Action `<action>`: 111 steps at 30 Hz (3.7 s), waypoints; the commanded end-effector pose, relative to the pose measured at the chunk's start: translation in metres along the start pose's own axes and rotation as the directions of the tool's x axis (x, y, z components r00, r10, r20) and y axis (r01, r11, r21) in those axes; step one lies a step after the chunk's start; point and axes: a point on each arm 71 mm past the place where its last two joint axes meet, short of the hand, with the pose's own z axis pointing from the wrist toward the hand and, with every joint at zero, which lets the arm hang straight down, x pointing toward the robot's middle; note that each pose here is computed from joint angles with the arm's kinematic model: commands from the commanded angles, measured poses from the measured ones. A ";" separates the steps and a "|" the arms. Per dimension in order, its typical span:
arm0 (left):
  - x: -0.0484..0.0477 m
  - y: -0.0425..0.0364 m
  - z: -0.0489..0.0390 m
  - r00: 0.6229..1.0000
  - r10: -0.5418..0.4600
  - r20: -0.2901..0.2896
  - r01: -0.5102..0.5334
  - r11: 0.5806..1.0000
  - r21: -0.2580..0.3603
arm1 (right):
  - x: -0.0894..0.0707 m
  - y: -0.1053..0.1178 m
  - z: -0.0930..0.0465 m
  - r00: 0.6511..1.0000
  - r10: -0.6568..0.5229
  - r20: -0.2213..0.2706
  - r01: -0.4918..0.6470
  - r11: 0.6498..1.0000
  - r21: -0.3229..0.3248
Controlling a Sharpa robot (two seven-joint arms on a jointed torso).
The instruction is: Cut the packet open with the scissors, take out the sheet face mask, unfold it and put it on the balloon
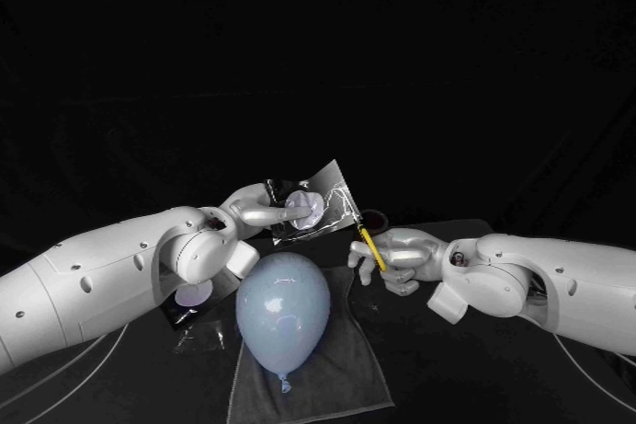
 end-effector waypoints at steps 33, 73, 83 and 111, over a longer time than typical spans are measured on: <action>-0.0017 0.0017 -0.0023 0.999 0.044 -0.007 -0.044 0.999 0.024 | -0.016 -0.001 -0.005 0.999 -0.026 0.023 0.024 0.997 0.069; 0.0022 0.0010 -0.0021 0.994 0.103 -0.031 -0.102 0.994 0.043 | -0.012 0.009 0.004 0.997 0.039 0.072 -0.036 0.999 -0.039; 0.0018 0.0011 -0.0022 0.994 0.104 -0.024 -0.103 0.994 0.048 | -0.016 0.006 0.003 0.996 0.023 0.086 -0.023 1.000 -0.001; 0.0015 -0.0002 -0.0029 0.982 0.186 -0.014 -0.185 0.980 0.078 | -0.013 0.009 0.005 0.996 0.036 0.084 -0.032 0.999 -0.044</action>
